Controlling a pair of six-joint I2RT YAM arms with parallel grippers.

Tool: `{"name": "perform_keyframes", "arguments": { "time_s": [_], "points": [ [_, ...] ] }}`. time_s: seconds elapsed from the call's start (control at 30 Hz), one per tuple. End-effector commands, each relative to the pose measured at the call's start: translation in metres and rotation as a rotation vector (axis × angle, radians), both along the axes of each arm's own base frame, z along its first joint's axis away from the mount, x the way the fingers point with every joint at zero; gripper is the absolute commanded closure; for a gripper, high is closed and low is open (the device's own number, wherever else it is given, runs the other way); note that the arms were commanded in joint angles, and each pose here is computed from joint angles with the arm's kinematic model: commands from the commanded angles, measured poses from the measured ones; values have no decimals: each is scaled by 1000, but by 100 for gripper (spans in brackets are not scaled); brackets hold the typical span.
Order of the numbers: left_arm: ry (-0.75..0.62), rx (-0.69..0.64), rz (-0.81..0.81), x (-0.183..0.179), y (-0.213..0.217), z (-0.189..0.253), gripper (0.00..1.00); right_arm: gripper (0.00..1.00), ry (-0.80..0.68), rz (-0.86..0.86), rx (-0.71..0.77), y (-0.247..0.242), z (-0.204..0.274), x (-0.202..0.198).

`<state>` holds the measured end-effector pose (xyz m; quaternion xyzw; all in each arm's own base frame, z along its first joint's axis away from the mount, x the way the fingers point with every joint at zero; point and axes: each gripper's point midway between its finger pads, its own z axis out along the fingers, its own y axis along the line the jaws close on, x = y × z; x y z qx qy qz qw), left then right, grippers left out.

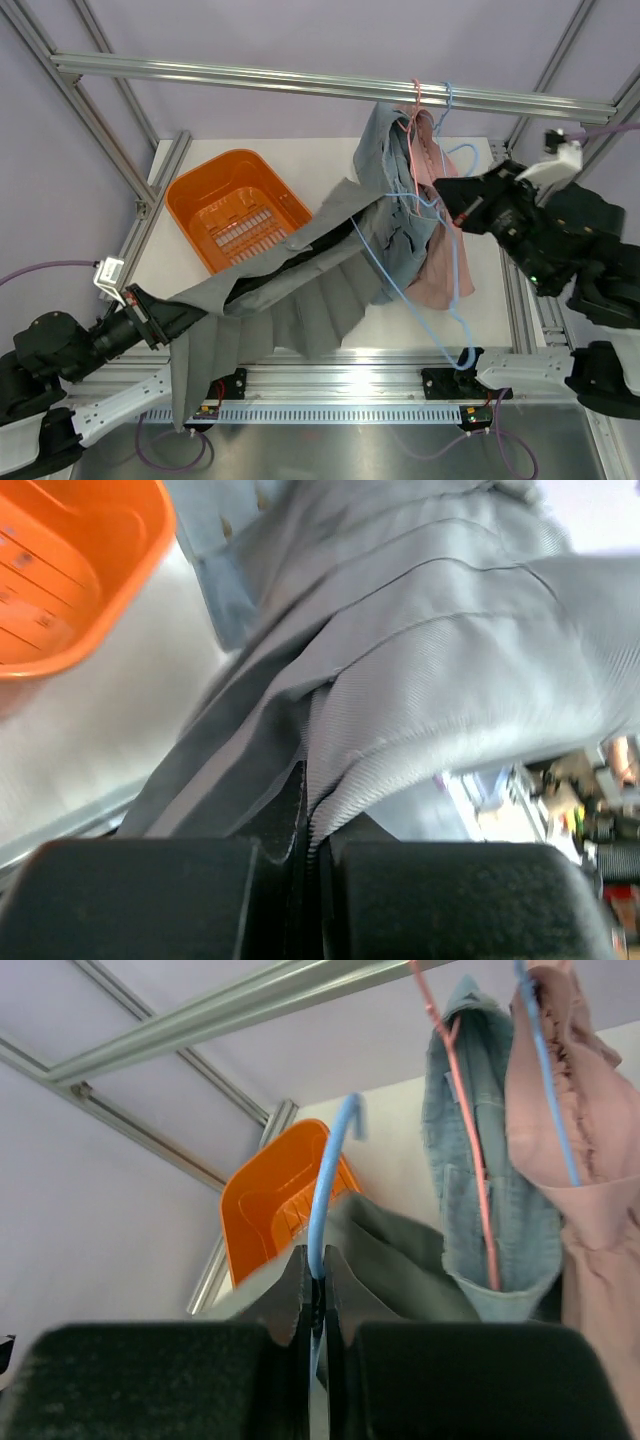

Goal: Remove the skirt from the hanger

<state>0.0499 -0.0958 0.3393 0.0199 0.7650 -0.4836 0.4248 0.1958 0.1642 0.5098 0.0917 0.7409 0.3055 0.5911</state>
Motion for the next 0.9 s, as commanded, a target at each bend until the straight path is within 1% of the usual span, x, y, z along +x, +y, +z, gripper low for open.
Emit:
{"name": "perform_keyframes", "arguments": {
  "time_s": [0.0, 0.03, 0.07, 0.1, 0.13, 0.17, 0.23, 0.27, 0.3, 0.37, 0.4, 0.47, 0.5, 0.57, 0.67, 0.7, 0.77, 0.8, 0.87],
  "points": [
    [-32, -61, 130, 15, 19, 23, 100, 100, -98, -130, 124, -44, 21, 0],
    [-39, -57, 136, 17, 17, 26, 100, 100, -119, -49, 148, -35, 27, -7],
    [-51, -56, 138, 20, 15, 29, 100, 100, -169, 0, 225, -37, 46, -17],
    [-72, -46, 129, 25, 6, 38, 100, 100, -185, 49, 243, -30, 50, -21],
    [-76, -34, 121, 28, 0, 41, 100, 100, -207, 146, 257, -18, 59, -32],
    [-79, -21, 113, 31, -6, 45, 100, 100, -208, 179, 257, -9, 63, -33],
    [-87, 5, 136, 43, -15, 56, 100, 100, -223, 243, 242, -8, 79, -44],
    [-105, 0, 146, 46, -17, 64, 100, 100, -205, 257, 205, 0, 75, -42],
    [-143, -7, 162, 50, -15, 76, 100, 100, -229, 265, 230, -7, 89, -48],
    [-206, -18, 225, 61, -9, 105, 100, 100, -248, 283, 222, -8, 94, -51],
    [-265, -11, 242, 66, -7, 120, 100, 100, -257, 284, 228, -13, 99, -54],
    [-339, -20, 279, 76, -9, 158, 100, 100, -262, 284, 218, -15, 100, -55],
    [-400, -18, 291, 81, -11, 176, 100, 100, -264, 285, 219, -18, 102, -57],
    [-494, -40, 295, 90, -23, 219, 100, 100, -256, 289, 195, -15, 98, -56],
    [-598, 5, 357, 105, -25, 254, 100, 100, -256, 287, 176, -16, 98, -55],
    [-671, 39, 379, 114, -31, 276, 100, 100, -257, 287, 171, -16, 97, -55],
    [-708, 102, 456, 130, -30, 293, 100, 100, -266, 285, 168, -19, 98, -56],
    [-752, 163, 490, 143, -37, 306, 100, 100, -264, 288, 158, -18, 96, -56],
    [-817, 211, 529, 155, -42, 321, 100, 100, -266, 291, 145, -19, 93, -57]
  ]
}}
